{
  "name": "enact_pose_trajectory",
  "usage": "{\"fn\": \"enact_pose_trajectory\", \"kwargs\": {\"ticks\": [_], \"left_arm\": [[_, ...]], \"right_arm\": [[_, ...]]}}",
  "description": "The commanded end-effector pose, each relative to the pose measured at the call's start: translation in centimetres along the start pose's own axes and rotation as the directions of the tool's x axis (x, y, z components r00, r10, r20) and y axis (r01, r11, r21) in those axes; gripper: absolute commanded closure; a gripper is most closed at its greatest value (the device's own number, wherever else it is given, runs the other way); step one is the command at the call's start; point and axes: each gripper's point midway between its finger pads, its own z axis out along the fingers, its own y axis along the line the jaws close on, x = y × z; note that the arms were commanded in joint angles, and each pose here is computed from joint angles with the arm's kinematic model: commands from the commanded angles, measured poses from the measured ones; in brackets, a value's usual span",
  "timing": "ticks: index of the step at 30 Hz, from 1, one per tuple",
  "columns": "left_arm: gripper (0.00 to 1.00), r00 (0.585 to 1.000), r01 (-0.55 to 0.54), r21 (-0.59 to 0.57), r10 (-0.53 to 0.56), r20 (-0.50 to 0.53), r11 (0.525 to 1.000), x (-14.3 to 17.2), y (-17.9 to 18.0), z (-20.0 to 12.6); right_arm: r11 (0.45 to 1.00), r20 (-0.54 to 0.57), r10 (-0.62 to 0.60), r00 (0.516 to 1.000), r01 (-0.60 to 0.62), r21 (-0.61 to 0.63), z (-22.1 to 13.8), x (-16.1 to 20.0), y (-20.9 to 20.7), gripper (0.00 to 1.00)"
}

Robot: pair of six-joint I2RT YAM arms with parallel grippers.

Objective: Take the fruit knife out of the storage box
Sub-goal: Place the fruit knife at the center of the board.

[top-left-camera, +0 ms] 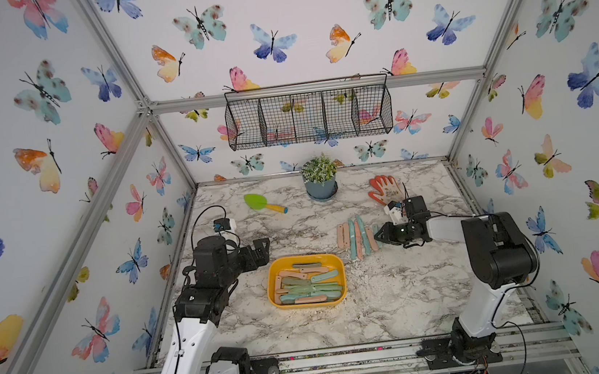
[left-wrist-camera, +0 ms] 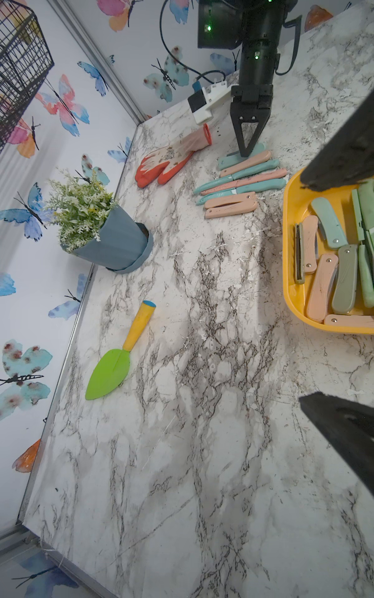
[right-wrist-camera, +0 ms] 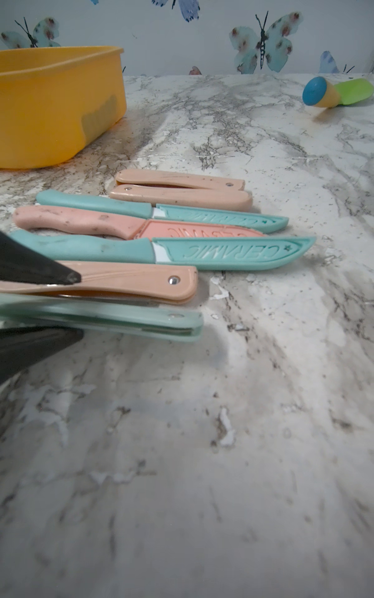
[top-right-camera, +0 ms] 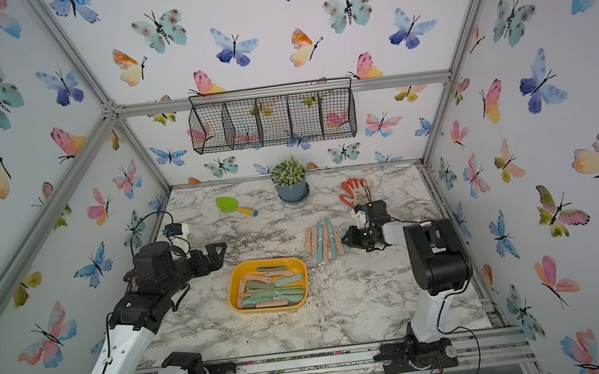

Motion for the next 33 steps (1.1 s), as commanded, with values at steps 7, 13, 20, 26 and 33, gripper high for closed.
{"fn": "enact_pose_trajectory", "kwargs": {"ticks": [7,13,20,26,33], "left_arm": [[0.02,1.0,-0.01,-0.009,0.011,0.017,1.0,-0.3,0.1,-0.2],[0.02,1.0,-0.011,-0.011,0.011,0.019,1.0,-0.3,0.1,-0.3],[0.01,1.0,-0.012,-0.009,0.012,0.022,1.0,-0.4,0.0,-0.3],[0.02,1.0,-0.011,-0.006,0.012,0.022,1.0,-0.4,0.0,-0.4],[0.02,0.999,-0.019,-0.005,0.019,0.042,1.0,-0.7,-0.1,-0.8]], "right_arm": [[0.998,-0.024,0.028,0.999,-0.027,0.052,0.0,1.0,-1.2,0.65],[0.998,-0.017,0.023,1.0,-0.022,0.066,-0.4,0.9,-1.3,0.61],[0.997,0.007,0.016,1.0,-0.016,0.081,-1.1,0.5,-1.1,0.55],[0.995,0.044,-0.005,0.999,0.001,0.096,-2.2,0.1,-0.8,0.36],[0.995,0.143,-0.076,0.987,0.065,0.078,-4.8,-1.8,1.3,0.25]]}}
